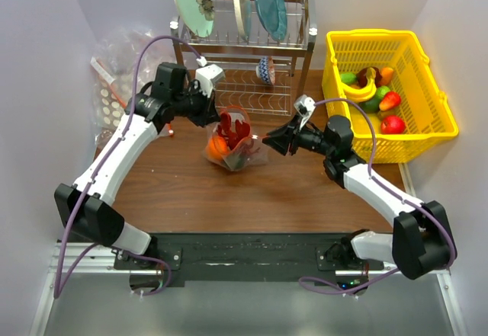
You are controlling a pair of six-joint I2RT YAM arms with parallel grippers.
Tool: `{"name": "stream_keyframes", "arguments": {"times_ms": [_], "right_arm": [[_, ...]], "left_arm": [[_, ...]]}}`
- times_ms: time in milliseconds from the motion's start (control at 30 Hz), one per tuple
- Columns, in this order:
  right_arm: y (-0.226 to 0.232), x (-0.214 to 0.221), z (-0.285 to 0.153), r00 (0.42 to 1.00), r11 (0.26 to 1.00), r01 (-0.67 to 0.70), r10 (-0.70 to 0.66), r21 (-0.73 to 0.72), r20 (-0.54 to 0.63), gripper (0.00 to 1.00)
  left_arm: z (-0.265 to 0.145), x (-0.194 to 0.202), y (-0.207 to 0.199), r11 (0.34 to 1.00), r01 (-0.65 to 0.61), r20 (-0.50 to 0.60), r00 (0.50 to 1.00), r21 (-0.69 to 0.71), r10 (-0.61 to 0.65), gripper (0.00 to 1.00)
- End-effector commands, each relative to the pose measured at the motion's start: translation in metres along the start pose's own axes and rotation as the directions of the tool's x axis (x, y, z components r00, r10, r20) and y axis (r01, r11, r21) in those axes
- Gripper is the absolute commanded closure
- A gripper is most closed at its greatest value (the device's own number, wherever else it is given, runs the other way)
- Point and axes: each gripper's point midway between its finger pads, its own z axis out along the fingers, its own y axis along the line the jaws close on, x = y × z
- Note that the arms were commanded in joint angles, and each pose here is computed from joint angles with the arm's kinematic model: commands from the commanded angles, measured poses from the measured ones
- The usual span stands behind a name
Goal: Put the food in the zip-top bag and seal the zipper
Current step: Adjust the zipper food storage bag at the center of the board.
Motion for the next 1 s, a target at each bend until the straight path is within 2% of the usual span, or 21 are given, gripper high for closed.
{"name": "stream_keyframes", "arguments": {"times_ms": [0, 67, 100, 167, 200, 267, 300, 333, 533, 700, 767, 900, 967], "right_arm": [[0.015, -0.052, -0.007, 0.990, 0.992, 0.125, -0.126, 0.018, 0.061, 0.56], [0.015, -0.057, -0.011, 0.992, 0.992, 0.120, -0.122, 0.044, 0.035, 0.49], [0.020, -0.074, -0.012, 0.989, 0.989, 0.139, -0.141, 0.042, 0.052, 0.44], [0.031, -0.075, -0.011, 0.989, 0.989, 0.149, -0.149, 0.008, 0.012, 0.42], [0.039, -0.086, -0.009, 0.985, 0.984, 0.174, -0.174, -0.020, 0.009, 0.41], [0.057, -0.072, -0.002, 0.976, 0.977, 0.199, -0.204, -0.070, -0.077, 0.41], [0.063, -0.082, 0.002, 0.965, 0.968, 0.244, -0.249, -0.065, -0.078, 0.41], [0.075, -0.067, 0.009, 0.956, 0.962, 0.251, -0.264, -0.106, -0.128, 0.43], [0.097, -0.054, 0.019, 0.943, 0.951, 0.253, -0.283, -0.177, -0.175, 0.53], [0.117, -0.040, 0.030, 0.922, 0.935, 0.280, -0.325, -0.216, -0.211, 0.47], [0.109, -0.034, 0.034, 0.910, 0.940, 0.287, -0.327, -0.183, -0.255, 0.48], [0.094, -0.024, 0.036, 0.891, 0.944, 0.306, -0.329, -0.120, -0.314, 0.57], [0.087, -0.020, 0.034, 0.885, 0.943, 0.320, -0.331, -0.090, -0.328, 0.58]], "left_arm": [[0.002, -0.017, -0.007, 0.999, -0.009, 0.052, 0.999, 0.042, 0.007, 1.00], [0.000, -0.021, -0.008, 0.999, -0.008, 0.057, 0.998, 0.043, 0.005, 1.00], [0.000, -0.022, -0.008, 0.999, -0.006, 0.056, 0.998, 0.046, 0.003, 1.00], [-0.001, -0.025, -0.011, 0.998, 0.002, 0.057, 0.998, 0.057, -0.005, 1.00], [-0.001, -0.025, -0.011, 0.998, 0.004, 0.056, 0.998, 0.059, -0.008, 1.00], [-0.003, -0.028, -0.014, 0.998, 0.011, 0.063, 0.998, 0.067, -0.015, 1.00], [-0.003, -0.029, -0.014, 0.997, 0.011, 0.064, 0.998, 0.070, -0.016, 1.00], [-0.003, -0.029, -0.015, 0.997, 0.016, 0.063, 0.998, 0.073, -0.021, 1.00], [-0.006, -0.034, -0.018, 0.996, 0.014, 0.071, 0.997, 0.083, -0.020, 1.00], [-0.008, -0.034, -0.020, 0.996, 0.013, 0.073, 0.997, 0.088, -0.019, 1.00], [-0.008, -0.034, -0.020, 0.996, 0.013, 0.073, 0.997, 0.088, -0.019, 1.00], [-0.009, -0.034, -0.019, 0.996, 0.013, 0.073, 0.997, 0.083, -0.019, 1.00], [-0.009, -0.033, -0.019, 0.997, 0.014, 0.072, 0.997, 0.080, -0.019, 1.00]]}}
